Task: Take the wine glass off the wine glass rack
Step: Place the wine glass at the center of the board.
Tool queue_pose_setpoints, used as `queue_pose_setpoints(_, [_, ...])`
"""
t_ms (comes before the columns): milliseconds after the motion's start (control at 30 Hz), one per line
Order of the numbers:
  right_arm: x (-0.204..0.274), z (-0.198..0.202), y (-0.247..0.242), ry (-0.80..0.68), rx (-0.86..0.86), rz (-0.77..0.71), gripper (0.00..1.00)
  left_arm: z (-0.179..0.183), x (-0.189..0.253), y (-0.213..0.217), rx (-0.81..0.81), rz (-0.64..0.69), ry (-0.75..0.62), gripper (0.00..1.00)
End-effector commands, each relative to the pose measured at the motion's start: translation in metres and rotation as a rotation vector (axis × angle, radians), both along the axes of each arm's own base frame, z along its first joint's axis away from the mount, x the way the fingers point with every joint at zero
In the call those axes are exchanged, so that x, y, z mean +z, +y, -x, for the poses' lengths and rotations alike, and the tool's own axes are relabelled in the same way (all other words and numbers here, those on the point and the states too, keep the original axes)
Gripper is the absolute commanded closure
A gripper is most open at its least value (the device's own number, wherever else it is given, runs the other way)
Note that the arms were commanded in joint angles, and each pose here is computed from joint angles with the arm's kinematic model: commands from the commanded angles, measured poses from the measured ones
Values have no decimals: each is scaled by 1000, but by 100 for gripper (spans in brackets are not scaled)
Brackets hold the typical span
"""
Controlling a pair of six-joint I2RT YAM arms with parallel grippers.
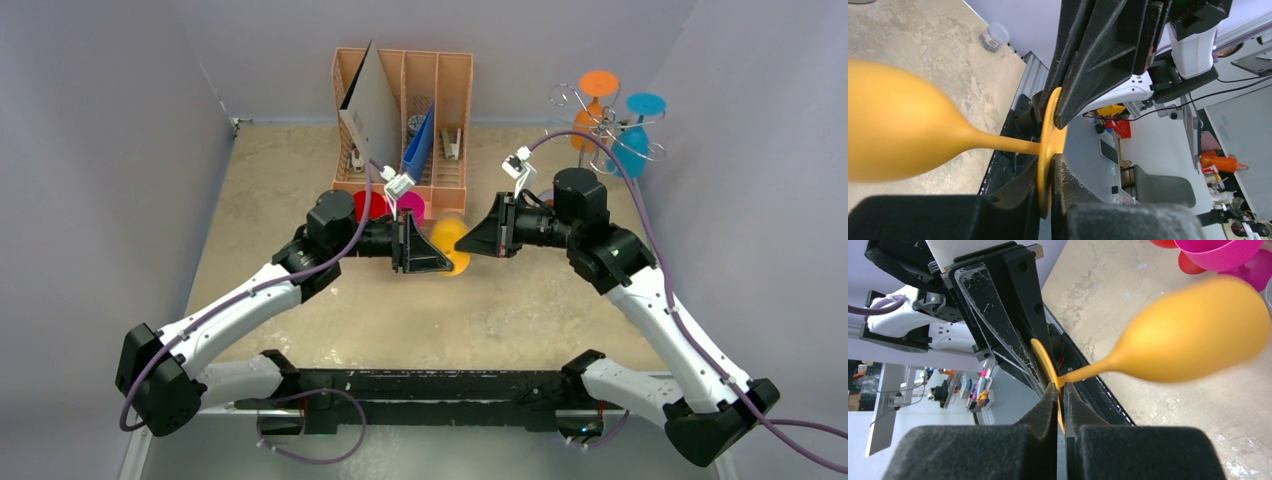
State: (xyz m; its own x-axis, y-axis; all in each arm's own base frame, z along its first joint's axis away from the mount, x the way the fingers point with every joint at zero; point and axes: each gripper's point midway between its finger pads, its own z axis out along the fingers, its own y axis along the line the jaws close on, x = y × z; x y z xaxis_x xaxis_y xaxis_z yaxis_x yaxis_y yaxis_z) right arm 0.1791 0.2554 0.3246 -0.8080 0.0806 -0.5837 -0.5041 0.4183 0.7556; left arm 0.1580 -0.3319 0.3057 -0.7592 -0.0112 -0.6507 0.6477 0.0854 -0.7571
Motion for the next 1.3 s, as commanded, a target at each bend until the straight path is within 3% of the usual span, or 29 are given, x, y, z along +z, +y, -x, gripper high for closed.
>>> queue_pose_setpoints(0, [7,-8,4,-36,-18,-26,100,7,20,2,-21,56,-79,100])
queue_pose_setpoints(167, [11,-7,3,-44,-22,-30,96,10,21,3,-36,56,-93,100])
queue_pose_setpoints(467, [26,-4,-1,-95,-28,-44,60,10,25,11,-9,40,-195,100])
queue_pose_setpoints(633, [46,-10,-9,-188,-52,25,47,10,22,22,24,4,-335,100])
queue_pose_setpoints(700, [52,-13,-11,-204,-54,49,42,20,21,25,-34,26,-431,100])
queue_pose_setpoints(1100, [52,-25,5,-87,14,100,33,41,-15,62,-93,-74,-841,100])
queue_pose_setpoints(1267, [50,-26,8,-47,35,120,33,62,-35,69,-236,-47,-1002,100])
